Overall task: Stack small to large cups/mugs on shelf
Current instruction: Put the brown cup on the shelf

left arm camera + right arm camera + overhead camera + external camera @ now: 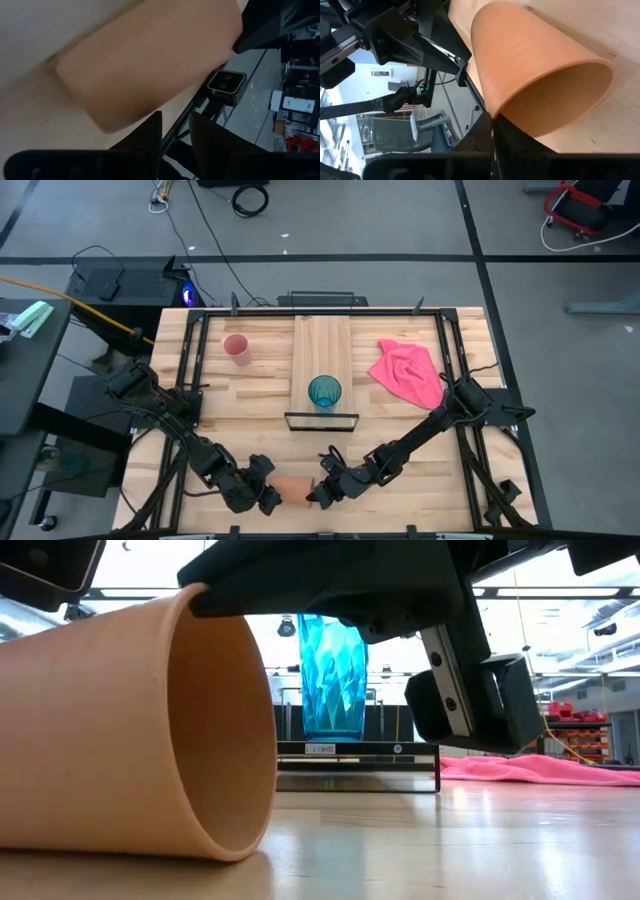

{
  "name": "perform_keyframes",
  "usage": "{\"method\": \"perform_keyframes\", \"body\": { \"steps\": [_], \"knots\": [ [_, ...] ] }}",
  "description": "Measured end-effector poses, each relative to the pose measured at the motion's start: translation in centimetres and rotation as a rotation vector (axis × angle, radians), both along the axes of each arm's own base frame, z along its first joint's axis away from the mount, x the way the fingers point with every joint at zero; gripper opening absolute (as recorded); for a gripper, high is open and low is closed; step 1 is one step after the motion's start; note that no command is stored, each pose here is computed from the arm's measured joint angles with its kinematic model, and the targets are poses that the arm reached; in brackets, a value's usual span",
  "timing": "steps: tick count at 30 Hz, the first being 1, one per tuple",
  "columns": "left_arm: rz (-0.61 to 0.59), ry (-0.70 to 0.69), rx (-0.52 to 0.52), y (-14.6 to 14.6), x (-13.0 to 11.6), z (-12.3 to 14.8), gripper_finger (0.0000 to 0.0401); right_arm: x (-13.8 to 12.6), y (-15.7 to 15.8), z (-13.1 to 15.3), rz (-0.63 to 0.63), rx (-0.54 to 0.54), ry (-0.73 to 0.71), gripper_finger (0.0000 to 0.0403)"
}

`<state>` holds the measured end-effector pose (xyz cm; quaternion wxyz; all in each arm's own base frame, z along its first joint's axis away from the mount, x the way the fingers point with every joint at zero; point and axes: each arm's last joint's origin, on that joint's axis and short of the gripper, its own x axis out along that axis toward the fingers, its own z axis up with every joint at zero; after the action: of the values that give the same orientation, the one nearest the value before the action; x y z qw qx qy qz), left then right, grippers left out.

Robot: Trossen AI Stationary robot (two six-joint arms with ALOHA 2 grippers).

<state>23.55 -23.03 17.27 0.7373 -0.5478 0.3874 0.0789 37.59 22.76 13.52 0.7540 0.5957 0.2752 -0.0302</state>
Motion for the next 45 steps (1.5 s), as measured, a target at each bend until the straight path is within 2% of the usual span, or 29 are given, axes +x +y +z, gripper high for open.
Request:
{"method": "perform_keyframes", "body": {
  "steps": [14, 19, 24, 29, 35, 40, 45],
  "knots": [
    [-0.089, -0.199, -0.115, -1.9, 0.0, 1.9, 0.0089, -0.4, 0.3, 0.2, 0.008, -0.048, -0.003, 0.0002],
    [-0.115, -0.206, -0.124, -2.6, -0.6, 2.0, 0.0081, -1.6, -0.3, 2.6, 0.036, -0.138, 0.058, 0.0001],
    [-0.119, -0.207, -0.116, -2.7, -0.8, 1.9, 0.0078, -4.1, -2.1, 7.1, 0.044, -0.258, 0.137, 0.0000],
    [-0.121, -0.220, -0.095, -2.5, -0.6, 2.0, 0.0078, -7.0, -4.0, 11.0, 0.070, -0.316, 0.209, 0.0000],
    [-0.127, -0.226, -0.080, -2.4, -0.5, 1.9, 0.0073, -11.1, -5.5, 14.5, 0.166, -0.288, 0.307, 0.0000],
    [-0.127, -0.220, -0.072, -2.4, -0.6, 1.9, 0.0077, -14.3, -6.7, 15.8, 0.256, -0.246, 0.467, 0.0000],
    [-0.119, -0.218, -0.060, -2.3, -0.6, 1.8, 0.0076, -16.3, -7.7, 16.5, 0.311, -0.207, 0.585, 0.0000]
  ]
}}
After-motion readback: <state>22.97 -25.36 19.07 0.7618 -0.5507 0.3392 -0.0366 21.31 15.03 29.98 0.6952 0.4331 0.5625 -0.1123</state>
